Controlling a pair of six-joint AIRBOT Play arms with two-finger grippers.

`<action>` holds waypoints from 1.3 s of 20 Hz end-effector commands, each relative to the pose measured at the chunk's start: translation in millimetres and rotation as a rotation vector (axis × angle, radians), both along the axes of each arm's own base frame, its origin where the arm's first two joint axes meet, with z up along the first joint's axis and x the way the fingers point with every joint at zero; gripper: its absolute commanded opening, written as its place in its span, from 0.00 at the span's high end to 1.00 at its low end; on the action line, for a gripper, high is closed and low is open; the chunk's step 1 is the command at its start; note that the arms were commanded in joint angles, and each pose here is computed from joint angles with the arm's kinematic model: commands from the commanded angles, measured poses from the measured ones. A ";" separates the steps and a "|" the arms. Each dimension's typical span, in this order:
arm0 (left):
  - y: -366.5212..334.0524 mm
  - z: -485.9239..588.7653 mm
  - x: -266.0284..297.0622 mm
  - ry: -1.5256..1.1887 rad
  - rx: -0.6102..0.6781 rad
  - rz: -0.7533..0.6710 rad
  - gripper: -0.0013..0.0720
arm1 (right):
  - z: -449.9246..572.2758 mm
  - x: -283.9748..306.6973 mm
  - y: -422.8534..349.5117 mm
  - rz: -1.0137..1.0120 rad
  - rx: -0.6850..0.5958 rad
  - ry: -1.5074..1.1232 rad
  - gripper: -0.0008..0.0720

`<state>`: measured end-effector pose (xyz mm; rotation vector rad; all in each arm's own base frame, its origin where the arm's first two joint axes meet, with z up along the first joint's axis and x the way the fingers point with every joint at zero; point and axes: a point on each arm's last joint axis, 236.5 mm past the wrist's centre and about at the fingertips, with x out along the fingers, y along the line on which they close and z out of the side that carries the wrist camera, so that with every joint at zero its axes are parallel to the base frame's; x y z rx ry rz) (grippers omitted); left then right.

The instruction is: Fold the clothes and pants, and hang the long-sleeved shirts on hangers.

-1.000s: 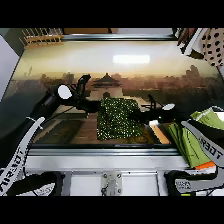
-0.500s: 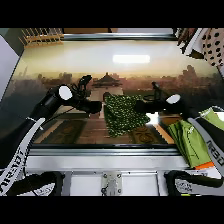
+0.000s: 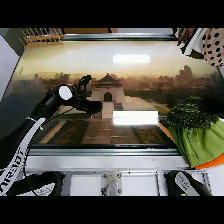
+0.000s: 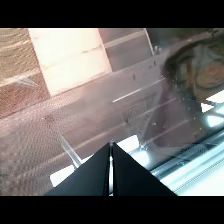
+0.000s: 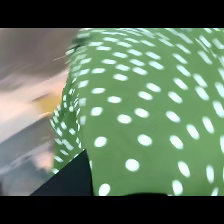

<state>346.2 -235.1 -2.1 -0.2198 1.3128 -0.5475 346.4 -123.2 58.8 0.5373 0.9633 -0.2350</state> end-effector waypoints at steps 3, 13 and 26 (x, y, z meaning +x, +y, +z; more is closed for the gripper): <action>-0.2 0.1 -0.2 -0.001 0.000 -0.001 0.98 | 16.0 -80.7 -81.4 -0.311 -0.041 0.069 0.97; -0.2 0.1 0.1 -0.002 0.000 -0.001 0.98 | -38.4 -164.1 -87.6 -0.409 -0.062 0.415 0.97; -2.4 3.1 7.5 -0.031 -0.011 0.015 0.98 | 79.5 -92.0 -94.3 -0.266 -0.381 0.019 0.07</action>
